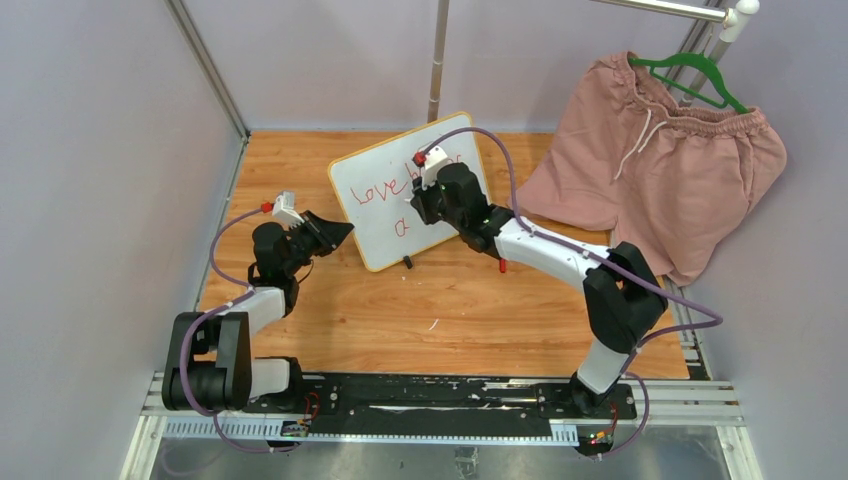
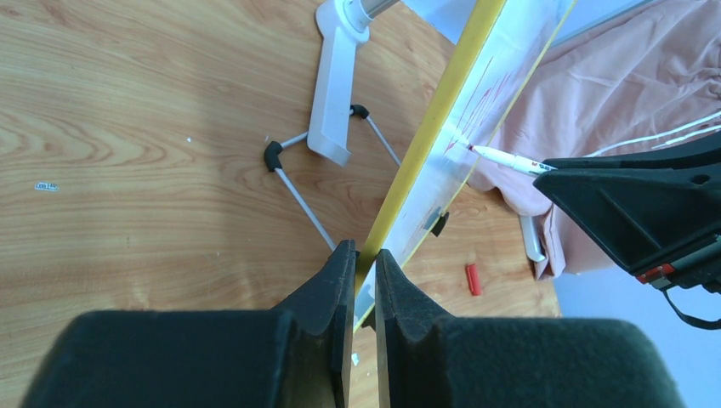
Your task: Write a sentence on the whiteboard
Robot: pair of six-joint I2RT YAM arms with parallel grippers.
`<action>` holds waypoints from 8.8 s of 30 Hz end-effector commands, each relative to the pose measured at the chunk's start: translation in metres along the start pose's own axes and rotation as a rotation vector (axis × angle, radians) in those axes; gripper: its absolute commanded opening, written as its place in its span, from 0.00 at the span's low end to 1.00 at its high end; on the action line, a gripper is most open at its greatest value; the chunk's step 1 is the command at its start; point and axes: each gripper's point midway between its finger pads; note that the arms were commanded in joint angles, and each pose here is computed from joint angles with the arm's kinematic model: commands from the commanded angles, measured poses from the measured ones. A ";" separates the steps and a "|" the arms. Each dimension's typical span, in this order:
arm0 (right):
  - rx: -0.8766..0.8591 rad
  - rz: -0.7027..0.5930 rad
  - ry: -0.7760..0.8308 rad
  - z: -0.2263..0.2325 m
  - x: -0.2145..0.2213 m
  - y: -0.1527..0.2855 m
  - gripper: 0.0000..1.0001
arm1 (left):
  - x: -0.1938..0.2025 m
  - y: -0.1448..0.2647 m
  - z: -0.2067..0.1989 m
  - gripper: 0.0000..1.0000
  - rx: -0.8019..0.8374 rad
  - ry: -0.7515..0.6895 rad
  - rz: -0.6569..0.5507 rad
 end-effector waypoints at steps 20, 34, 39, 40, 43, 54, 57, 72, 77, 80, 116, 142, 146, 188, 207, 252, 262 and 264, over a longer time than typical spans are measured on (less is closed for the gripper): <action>-0.053 0.102 -0.059 0.015 0.059 0.008 0.00 | -0.002 0.001 -0.003 0.00 0.008 -0.016 -0.014; 0.042 0.104 -0.065 -0.012 0.059 0.022 0.00 | -0.002 0.002 -0.003 0.00 0.007 -0.021 -0.013; -0.024 0.035 -0.068 -0.005 0.039 0.029 0.00 | -0.002 0.002 -0.003 0.00 0.007 -0.021 -0.011; -0.030 0.015 -0.073 -0.004 0.034 0.031 0.00 | -0.002 0.002 -0.004 0.00 0.007 -0.021 -0.012; -0.024 -0.017 -0.074 -0.006 0.021 0.031 0.00 | -0.002 0.002 -0.004 0.00 0.008 -0.023 -0.011; -0.004 -0.052 -0.069 -0.014 -0.004 0.013 0.00 | -0.001 0.002 -0.003 0.00 0.005 -0.025 -0.012; 0.017 -0.050 -0.072 -0.018 -0.008 0.009 0.00 | 0.000 0.002 -0.003 0.00 0.004 -0.024 -0.008; 0.090 -0.011 -0.088 -0.034 0.001 0.000 0.00 | -0.001 0.001 -0.003 0.00 0.004 -0.024 -0.008; 0.085 0.011 -0.093 -0.032 0.010 -0.003 0.00 | -0.001 0.001 -0.004 0.00 0.006 -0.025 -0.009; 0.088 0.018 -0.099 -0.032 0.014 -0.001 0.00 | -0.001 0.001 -0.004 0.00 0.006 -0.025 -0.009; 0.050 0.080 -0.143 -0.009 0.060 0.021 0.00 | -0.001 0.002 -0.004 0.00 0.007 -0.026 -0.010; 0.089 0.046 -0.160 -0.028 0.047 0.045 0.00 | 0.000 0.001 -0.004 0.00 0.005 -0.028 -0.006; 0.093 0.039 -0.160 -0.028 0.053 0.046 0.00 | 0.000 0.001 -0.004 0.00 0.006 -0.029 -0.007; 0.062 -0.088 -0.176 -0.029 0.055 0.039 0.00 | -0.002 0.004 -0.003 0.00 -0.008 -0.025 -0.026; 0.015 -0.095 -0.158 -0.010 0.047 0.030 0.00 | -0.001 0.003 -0.003 0.00 -0.006 -0.024 -0.021; 0.096 -0.011 -0.139 -0.022 0.067 0.026 0.00 | -0.001 0.003 -0.004 0.00 -0.004 -0.024 -0.021; 0.106 -0.001 -0.138 -0.024 0.070 0.024 0.00 | -0.002 0.003 -0.005 0.00 0.000 -0.026 -0.022; 0.108 -0.002 -0.136 -0.025 0.070 0.023 0.00 | -0.002 0.004 -0.005 0.00 0.000 -0.026 -0.022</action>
Point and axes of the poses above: each gripper's point midway between its finger pads, its own y axis back along the fingers, its own z axis along the line the jaws close on, x = y × z, and after that the axes turned 14 degrees about y, right-handed
